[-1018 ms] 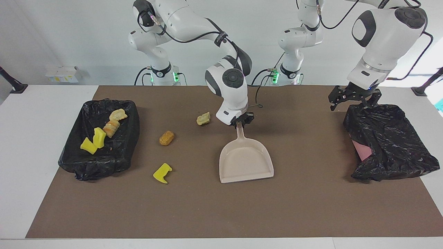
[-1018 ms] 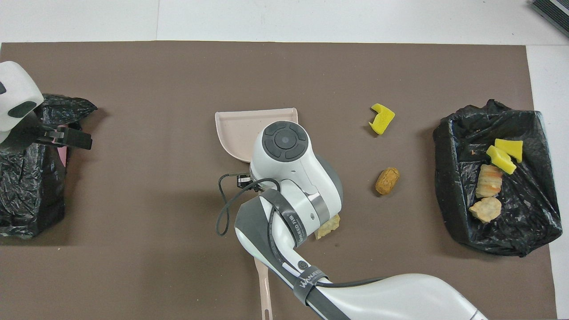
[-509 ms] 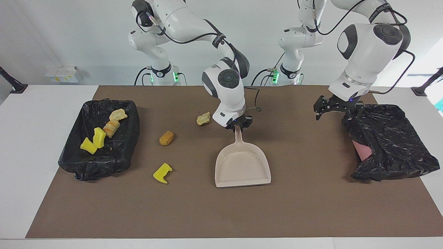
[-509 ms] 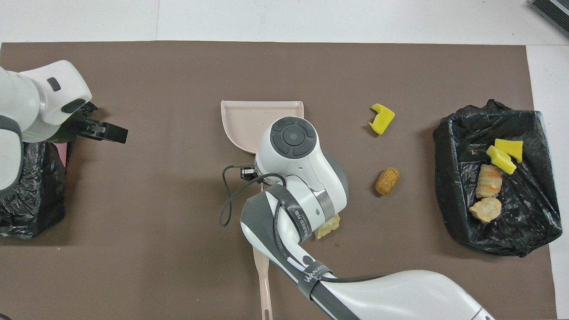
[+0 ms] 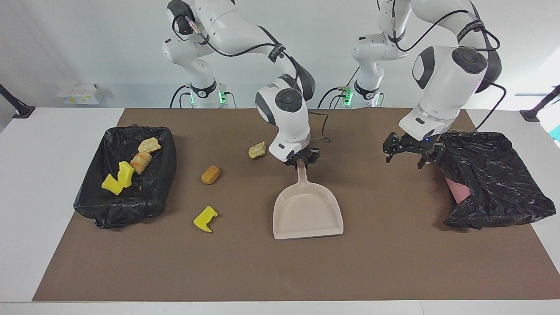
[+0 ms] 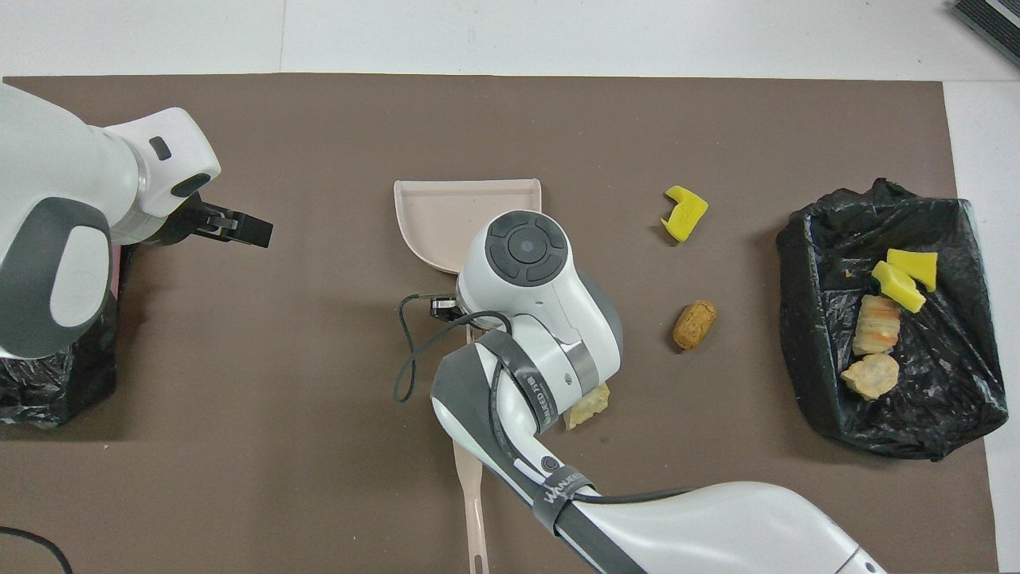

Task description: Sweep and dump trash in bin

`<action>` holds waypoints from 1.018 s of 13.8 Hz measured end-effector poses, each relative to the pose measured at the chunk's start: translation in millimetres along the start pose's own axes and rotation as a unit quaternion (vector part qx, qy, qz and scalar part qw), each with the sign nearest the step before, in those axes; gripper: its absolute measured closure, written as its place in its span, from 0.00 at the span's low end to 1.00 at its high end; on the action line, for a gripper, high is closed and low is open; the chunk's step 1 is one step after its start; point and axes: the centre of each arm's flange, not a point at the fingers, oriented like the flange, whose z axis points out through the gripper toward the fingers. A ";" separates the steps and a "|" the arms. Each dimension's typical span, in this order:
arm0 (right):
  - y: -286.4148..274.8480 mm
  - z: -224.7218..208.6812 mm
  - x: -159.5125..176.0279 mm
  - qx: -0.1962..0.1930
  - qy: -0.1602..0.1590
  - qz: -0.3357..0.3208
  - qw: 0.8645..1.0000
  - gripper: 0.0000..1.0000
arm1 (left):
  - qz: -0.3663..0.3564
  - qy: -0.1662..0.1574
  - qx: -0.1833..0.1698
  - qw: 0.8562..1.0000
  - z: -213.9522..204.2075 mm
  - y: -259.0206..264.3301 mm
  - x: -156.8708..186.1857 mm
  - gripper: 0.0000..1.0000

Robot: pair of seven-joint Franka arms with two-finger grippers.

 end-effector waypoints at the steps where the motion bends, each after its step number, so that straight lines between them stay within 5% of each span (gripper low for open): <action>1: -1.2 0.1 -1.7 -0.002 -0.003 -0.001 1.000 0.46 | 0.002 0.002 -0.002 1.000 5.8 5.1 3.3 0.00; 2: -2.8 -1.5 -4.4 -0.004 -0.007 -0.003 1.000 0.38 | 0.004 0.001 -0.004 1.000 13.0 11.2 6.1 0.00; 7: -11.4 -52.9 -46.3 -0.027 -0.038 0.003 0.999 0.35 | 0.000 0.000 -0.014 1.000 50.5 49.1 19.9 0.00; 14: -21.6 -38.8 -198.0 -0.067 -0.092 -0.055 0.992 0.38 | -0.086 0.003 -0.017 0.996 91.2 143.0 26.2 0.00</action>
